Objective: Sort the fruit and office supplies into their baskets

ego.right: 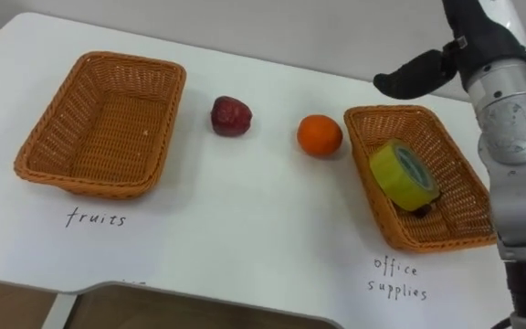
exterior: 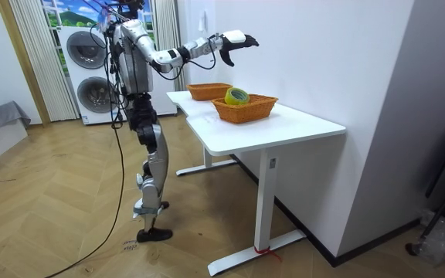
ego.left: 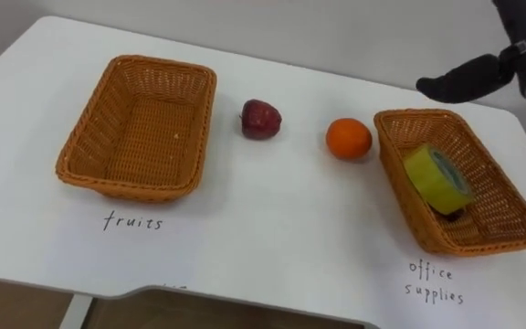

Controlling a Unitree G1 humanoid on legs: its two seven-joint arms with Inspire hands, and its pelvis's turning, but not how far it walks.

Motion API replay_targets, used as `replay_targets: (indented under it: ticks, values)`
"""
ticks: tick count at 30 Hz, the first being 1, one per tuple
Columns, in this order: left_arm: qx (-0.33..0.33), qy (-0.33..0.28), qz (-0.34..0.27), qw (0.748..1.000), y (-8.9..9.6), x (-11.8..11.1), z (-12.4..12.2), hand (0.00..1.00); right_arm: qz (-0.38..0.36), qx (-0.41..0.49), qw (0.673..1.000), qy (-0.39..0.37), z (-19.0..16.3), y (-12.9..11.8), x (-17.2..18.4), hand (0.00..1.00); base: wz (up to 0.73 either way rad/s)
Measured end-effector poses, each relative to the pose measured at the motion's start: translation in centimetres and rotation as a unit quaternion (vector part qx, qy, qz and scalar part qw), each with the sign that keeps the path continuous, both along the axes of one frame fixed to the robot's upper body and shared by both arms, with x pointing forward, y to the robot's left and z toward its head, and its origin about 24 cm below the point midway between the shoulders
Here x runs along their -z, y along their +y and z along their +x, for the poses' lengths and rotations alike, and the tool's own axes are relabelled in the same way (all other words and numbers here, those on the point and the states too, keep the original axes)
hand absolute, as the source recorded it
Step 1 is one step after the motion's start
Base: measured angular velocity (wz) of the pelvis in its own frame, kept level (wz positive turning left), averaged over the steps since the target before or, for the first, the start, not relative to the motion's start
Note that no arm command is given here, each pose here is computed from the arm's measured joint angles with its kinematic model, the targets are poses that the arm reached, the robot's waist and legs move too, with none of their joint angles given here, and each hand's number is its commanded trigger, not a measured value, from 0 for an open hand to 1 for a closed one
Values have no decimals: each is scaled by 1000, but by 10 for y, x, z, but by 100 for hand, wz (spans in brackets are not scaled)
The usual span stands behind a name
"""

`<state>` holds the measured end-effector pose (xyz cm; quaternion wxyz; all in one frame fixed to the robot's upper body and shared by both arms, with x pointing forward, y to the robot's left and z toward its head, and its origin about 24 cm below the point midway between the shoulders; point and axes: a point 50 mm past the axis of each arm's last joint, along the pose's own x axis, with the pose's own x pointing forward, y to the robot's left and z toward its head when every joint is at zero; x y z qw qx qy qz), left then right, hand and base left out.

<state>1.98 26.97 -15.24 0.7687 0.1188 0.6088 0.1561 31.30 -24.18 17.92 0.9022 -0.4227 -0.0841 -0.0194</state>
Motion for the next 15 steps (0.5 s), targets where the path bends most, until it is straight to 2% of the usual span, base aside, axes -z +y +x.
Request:
replay_targets:
  ticks: [5, 15]
  values:
    - [3, 1, -1, 1000, -1, 0, 1, 0, -22, -26, 999, -10, 8, 16, -12, 0, 2]
    - [7, 7, 1, 1000, 0, -1, 3, 0, -46, -59, 996, 50, 12, 30, 6, 0, 6]
